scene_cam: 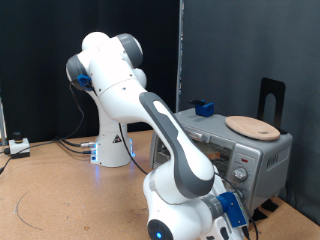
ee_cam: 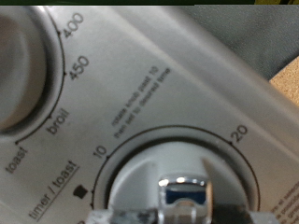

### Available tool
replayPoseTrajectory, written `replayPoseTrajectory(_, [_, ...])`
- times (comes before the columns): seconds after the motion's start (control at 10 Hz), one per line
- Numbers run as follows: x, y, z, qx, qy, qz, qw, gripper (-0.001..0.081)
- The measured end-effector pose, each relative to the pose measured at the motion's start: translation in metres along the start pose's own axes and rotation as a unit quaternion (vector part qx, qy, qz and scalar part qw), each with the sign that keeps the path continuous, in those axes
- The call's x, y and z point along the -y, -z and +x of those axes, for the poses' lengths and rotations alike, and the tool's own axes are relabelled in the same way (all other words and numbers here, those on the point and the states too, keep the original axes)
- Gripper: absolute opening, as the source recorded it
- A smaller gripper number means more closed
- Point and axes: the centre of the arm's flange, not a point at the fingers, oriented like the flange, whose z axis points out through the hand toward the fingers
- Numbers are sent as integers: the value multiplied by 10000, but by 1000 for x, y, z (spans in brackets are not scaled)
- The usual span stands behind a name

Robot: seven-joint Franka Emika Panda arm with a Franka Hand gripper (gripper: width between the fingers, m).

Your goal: Make a piece of toast with the oven

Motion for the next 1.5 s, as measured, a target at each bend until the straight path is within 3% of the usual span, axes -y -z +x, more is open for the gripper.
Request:
replayPoseTrajectory(0.6, [5, 6, 5, -104, 0, -5, 9999, 95])
replayPoseTrajectory(0.7, [7, 8, 7, -130, -22, -20, 9999, 261])
replayPoseTrajectory(0.8, [9, 11, 9, -151, -46, -33, 9999, 261])
replayPoseTrajectory(1.0, [12, 15, 9, -114, -170, -9, 9998, 591])
replayPoseTrajectory(1.1, [14, 20, 4, 66, -375, 35, 9993, 591])
replayPoseTrajectory(1.2, [17, 30, -2, 269, -535, 16, 9982, 755])
replayPoseTrajectory(1.3, [23, 43, -8, 397, -828, 47, 9958, 755])
replayPoseTrajectory(1.5, [37, 74, -13, 466, -903, -67, 9948, 798])
